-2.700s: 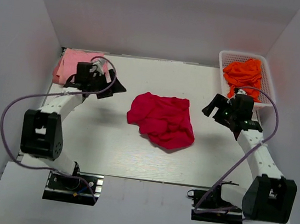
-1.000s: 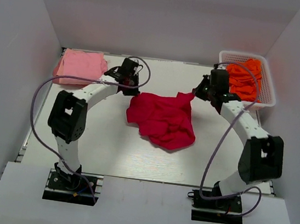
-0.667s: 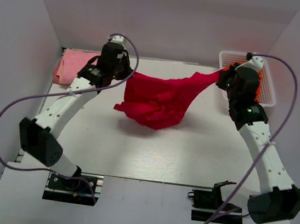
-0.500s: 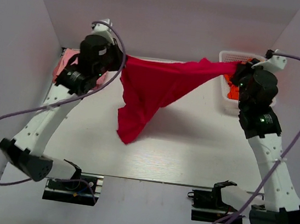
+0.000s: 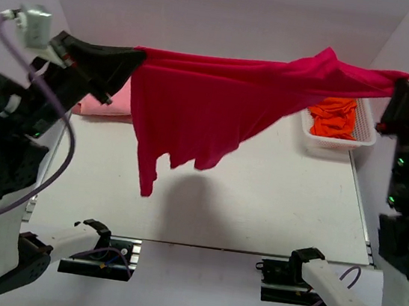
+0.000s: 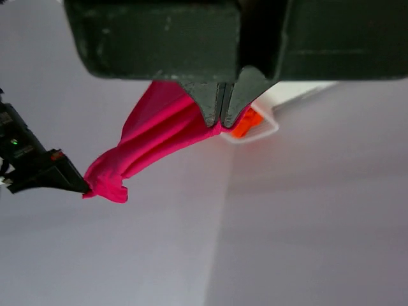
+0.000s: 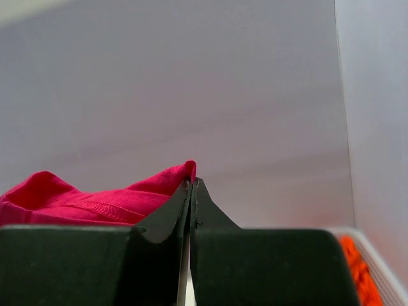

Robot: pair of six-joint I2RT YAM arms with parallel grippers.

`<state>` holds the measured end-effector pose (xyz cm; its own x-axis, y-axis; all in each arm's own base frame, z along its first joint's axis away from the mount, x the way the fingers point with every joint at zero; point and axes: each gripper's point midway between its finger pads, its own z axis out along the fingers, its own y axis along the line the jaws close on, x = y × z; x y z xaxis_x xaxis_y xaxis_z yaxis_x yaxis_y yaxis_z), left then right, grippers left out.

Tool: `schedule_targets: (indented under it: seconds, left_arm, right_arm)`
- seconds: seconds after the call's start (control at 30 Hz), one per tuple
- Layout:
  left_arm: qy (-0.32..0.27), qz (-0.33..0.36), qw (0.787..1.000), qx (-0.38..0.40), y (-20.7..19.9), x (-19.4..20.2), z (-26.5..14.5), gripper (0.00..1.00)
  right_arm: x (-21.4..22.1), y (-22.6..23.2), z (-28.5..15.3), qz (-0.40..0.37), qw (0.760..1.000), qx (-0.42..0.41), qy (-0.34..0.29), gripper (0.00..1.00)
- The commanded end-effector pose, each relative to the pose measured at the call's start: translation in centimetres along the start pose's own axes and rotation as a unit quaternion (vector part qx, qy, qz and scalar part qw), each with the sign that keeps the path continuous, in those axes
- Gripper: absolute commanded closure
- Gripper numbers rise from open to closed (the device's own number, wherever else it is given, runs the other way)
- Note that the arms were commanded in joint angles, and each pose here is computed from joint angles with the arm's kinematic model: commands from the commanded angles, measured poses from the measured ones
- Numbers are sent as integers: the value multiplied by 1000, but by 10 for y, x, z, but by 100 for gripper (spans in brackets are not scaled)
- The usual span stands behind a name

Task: Fold and stack the t-shirts
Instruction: Flatten out the tshirt

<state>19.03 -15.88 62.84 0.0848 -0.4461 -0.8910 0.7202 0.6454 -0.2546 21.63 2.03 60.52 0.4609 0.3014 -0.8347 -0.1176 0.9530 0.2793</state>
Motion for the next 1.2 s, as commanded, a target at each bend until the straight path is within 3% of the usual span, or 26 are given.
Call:
schedule_targets:
  seconds: [0.0, 0.13, 0.33, 0.47, 0.6, 0.67, 0.7, 0.73, 0.77, 0.8, 0.83, 0.9, 1.03, 1.17]
  left_arm:
    - [-57, 53, 993, 93, -50, -48, -32, 100]
    - [-55, 42, 994, 88, -47, -45, -29, 100]
    - [29, 3, 1000, -4, 18, 25, 23, 100]
    - [125, -18, 989, -74, 77, 113, 53, 98]
    - [248, -44, 956, -150, 145, 241, 58, 92]
    - [305, -59, 931, -191, 176, 303, 55, 77]
    - [337, -63, 915, -213, 192, 335, 47, 46]
    - [352, -64, 906, -225, 201, 352, 46, 25]
    - [379, -74, 889, -244, 210, 373, 38, 5]
    - [397, -77, 878, -255, 217, 387, 36, 0]
    - [428, -81, 859, -270, 228, 413, 31, 0]
    - [450, -87, 842, -284, 233, 422, 29, 0]
    - [474, -108, 820, -303, 232, 438, 9, 0]
    - [500, -145, 785, -335, 207, 449, -50, 0]
  right_arm:
    - [-72, -2, -32, -8, 996, -8, -94, 100]
    - [-83, -5, -43, -8, 994, -7, -106, 100]
    - [-22, -14, -20, -12, 999, 21, -42, 100]
    - [79, -40, -1, -14, 994, 88, 56, 100]
    - [228, -74, -17, -16, 968, 154, 200, 100]
    - [273, -82, -28, -4, 953, 175, 246, 100]
    - [302, -89, -40, 0, 943, 187, 275, 100]
    - [338, -97, -52, -4, 927, 202, 315, 100]
    - [356, -102, -62, -8, 916, 209, 341, 87]
    - [373, -106, -70, -11, 907, 215, 362, 71]
    - [388, -111, -74, -23, 896, 226, 382, 50]
    - [402, -117, -77, -51, 877, 234, 417, 10]
    - [417, -118, -69, -93, 853, 233, 457, 10]
    - [438, -104, -73, -86, 842, 178, 501, 10]
